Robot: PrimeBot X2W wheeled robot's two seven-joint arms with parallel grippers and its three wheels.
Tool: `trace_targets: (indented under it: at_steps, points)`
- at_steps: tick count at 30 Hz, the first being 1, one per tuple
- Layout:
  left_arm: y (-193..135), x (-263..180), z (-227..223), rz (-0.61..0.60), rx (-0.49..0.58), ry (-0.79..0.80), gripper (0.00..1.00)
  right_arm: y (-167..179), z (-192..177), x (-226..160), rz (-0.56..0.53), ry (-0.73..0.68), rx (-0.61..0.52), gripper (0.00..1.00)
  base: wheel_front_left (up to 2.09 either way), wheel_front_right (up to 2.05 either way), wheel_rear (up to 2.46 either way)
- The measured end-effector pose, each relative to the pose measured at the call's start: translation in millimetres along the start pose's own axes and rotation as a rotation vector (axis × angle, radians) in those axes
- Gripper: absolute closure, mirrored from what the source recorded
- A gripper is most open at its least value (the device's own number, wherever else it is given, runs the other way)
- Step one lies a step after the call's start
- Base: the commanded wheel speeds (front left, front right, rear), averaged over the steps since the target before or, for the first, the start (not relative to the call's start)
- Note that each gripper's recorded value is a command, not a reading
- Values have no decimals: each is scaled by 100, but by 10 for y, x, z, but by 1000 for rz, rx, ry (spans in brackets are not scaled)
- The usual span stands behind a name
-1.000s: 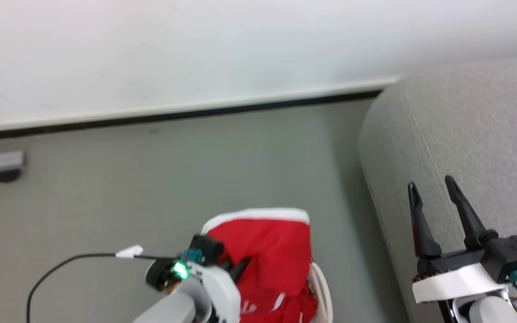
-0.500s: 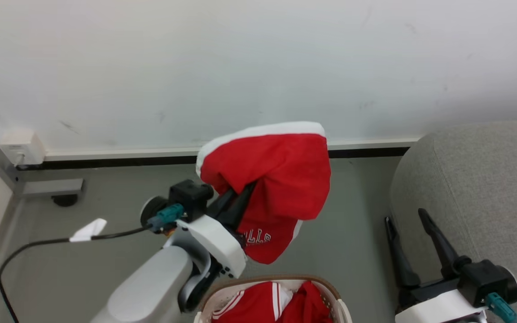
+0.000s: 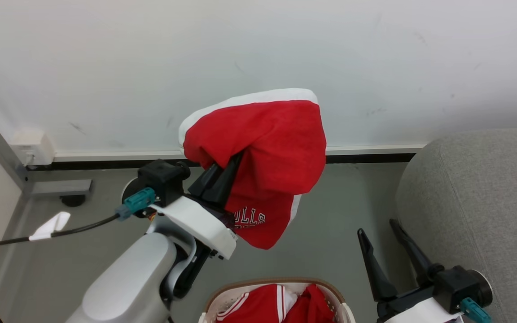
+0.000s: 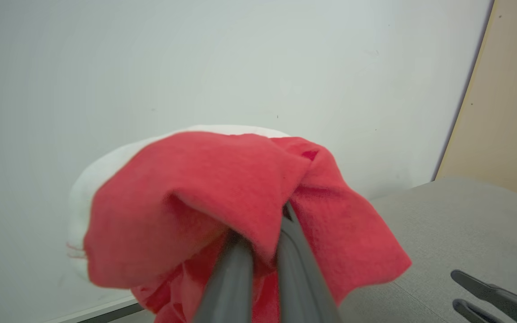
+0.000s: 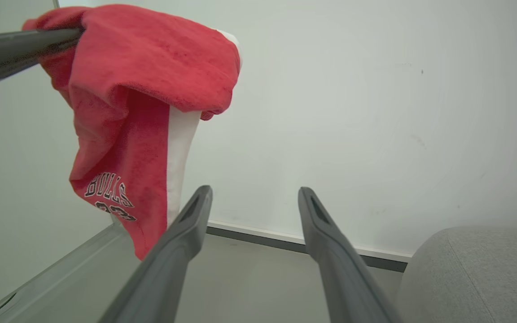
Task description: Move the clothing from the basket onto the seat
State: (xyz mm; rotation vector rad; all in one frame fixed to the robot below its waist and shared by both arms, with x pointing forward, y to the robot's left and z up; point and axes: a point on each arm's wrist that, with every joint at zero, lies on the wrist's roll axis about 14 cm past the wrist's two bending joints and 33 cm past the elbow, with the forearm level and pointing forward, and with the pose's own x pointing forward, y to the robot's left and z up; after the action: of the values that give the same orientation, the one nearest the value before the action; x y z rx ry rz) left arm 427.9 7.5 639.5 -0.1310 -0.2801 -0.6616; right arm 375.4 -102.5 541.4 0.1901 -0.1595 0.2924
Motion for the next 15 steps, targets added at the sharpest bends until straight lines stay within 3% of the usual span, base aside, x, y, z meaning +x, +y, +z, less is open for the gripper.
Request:
trace_targets:
  at_steps: [10, 15]
  points:
    - [-76, -83, 69, -9, -15, -20, 100, 382, -195, 55, 120, 60, 17, 0, 0, 0, 0]
    - [-171, -153, 88, -23, -28, -22, 100, 735, -371, 77, 243, 124, 45, 0, 0, 0, 0]
